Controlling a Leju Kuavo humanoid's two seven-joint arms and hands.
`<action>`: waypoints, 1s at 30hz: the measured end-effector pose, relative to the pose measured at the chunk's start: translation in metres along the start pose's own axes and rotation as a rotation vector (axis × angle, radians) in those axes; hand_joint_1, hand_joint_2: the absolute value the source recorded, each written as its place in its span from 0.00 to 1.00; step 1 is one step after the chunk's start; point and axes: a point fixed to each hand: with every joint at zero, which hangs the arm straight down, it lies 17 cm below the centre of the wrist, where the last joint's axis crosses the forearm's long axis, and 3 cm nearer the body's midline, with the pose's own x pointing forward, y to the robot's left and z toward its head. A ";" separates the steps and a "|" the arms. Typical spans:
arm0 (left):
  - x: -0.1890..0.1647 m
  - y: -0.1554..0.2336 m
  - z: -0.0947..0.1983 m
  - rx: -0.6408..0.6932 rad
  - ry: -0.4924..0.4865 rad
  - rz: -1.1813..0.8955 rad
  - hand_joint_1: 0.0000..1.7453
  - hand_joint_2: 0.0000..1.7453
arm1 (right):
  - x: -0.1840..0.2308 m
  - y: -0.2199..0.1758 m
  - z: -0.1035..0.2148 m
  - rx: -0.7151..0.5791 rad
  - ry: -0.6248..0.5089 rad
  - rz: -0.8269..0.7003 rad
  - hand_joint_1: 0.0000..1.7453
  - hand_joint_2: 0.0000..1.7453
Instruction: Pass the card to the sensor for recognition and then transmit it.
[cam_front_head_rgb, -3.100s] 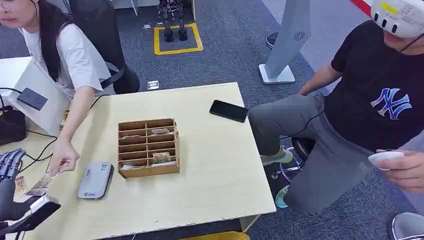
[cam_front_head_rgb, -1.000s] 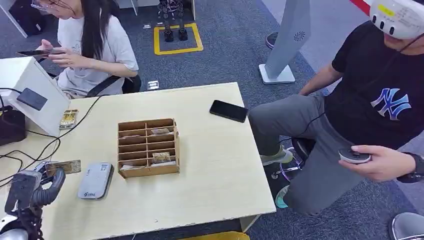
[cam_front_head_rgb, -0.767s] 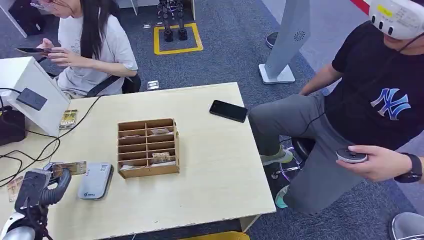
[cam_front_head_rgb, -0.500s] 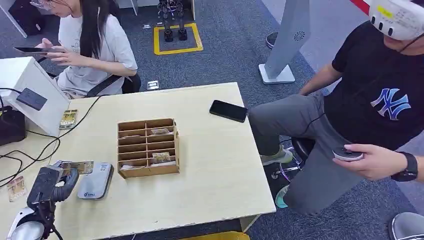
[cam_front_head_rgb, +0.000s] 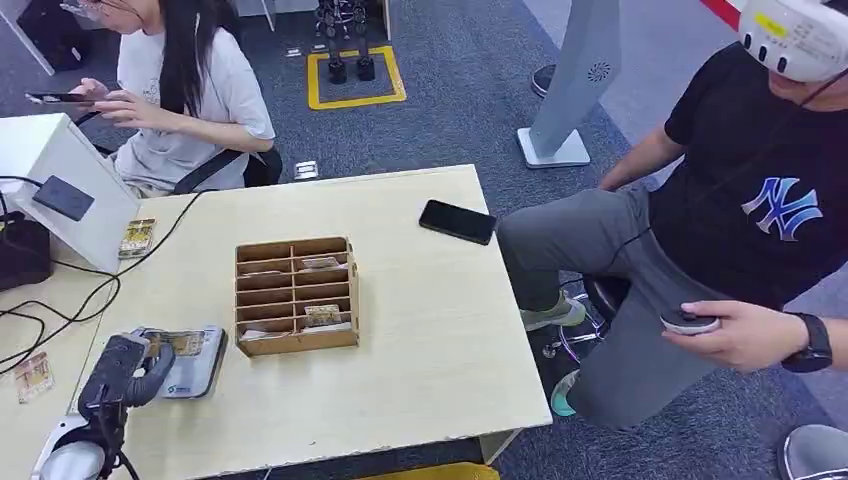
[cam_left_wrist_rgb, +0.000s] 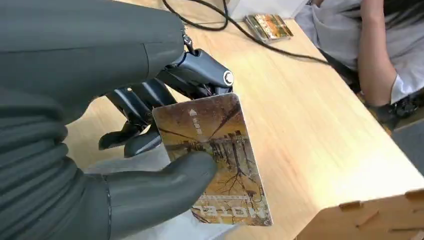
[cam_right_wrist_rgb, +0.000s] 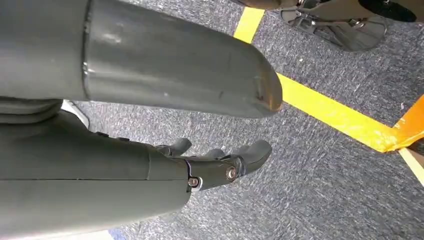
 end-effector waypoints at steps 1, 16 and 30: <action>-0.001 -0.002 0.000 -0.004 0.003 -0.003 1.00 1.00 | 0.000 0.000 0.000 0.000 0.000 0.000 0.00 0.00; -0.011 -0.004 -0.004 0.007 0.024 -0.128 1.00 1.00 | 0.000 0.000 0.000 0.002 0.000 0.001 0.00 0.00; -0.023 0.004 -0.007 0.045 0.049 -0.300 1.00 1.00 | 0.001 0.001 0.000 0.005 -0.007 0.013 0.00 0.00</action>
